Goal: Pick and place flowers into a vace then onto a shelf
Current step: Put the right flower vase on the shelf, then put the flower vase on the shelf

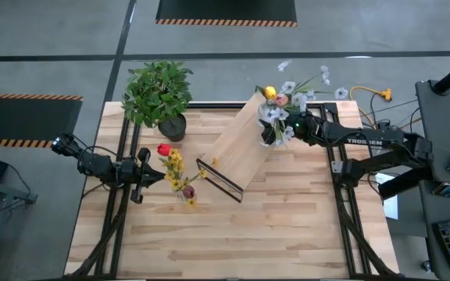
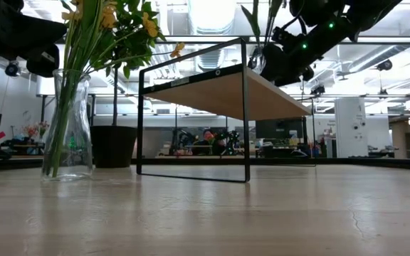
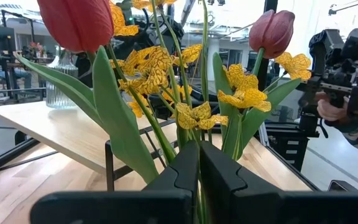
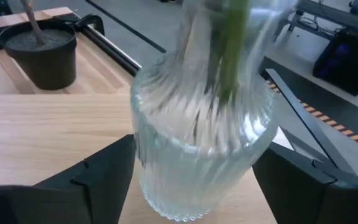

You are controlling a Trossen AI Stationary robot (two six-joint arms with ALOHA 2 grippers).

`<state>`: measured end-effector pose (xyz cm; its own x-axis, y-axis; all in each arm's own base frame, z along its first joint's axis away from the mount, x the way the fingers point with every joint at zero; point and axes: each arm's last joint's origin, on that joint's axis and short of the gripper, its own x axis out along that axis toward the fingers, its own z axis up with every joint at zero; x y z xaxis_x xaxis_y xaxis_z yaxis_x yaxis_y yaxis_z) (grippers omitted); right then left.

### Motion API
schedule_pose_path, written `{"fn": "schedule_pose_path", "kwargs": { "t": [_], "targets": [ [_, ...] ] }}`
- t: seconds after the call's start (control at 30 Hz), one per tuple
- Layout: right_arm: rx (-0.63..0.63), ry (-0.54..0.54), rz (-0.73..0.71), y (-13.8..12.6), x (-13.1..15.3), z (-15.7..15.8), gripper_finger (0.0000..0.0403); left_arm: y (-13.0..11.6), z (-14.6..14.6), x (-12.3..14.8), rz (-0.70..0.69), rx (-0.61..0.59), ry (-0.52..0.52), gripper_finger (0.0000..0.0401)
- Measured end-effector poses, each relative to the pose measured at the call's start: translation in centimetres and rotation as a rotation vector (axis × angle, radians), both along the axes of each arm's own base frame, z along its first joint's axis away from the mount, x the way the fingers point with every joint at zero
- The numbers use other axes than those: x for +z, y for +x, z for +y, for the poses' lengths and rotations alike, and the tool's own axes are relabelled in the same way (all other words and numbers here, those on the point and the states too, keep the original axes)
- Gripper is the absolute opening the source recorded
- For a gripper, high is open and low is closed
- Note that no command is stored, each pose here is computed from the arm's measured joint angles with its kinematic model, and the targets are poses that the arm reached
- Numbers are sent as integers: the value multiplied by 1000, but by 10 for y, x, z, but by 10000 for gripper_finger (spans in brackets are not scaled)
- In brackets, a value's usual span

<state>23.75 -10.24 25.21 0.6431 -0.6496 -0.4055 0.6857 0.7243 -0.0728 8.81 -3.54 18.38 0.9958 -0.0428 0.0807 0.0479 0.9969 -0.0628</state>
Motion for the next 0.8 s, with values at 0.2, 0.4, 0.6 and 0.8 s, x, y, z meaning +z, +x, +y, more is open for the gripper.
{"fn": "schedule_pose_path", "kwargs": {
  "t": [0.2, 0.4, 0.6, 0.8],
  "targets": [
    [-8, -1, -4, -1, 0, -1, 327, 0, 0, 0, 0, 0, 0, 0],
    [-5, 7, 32, -8, 4, 2, 345, 0, 0, 0, 0, 0, 0, 0],
    [17, 1, -35, -32, 25, 19, 344, 0, 0, 0, -1, 0, 0, 0],
    [199, 101, -127, -57, 17, 49, 326, 0, 0, 0, 0, 0, 0, 0]
  ]
}}
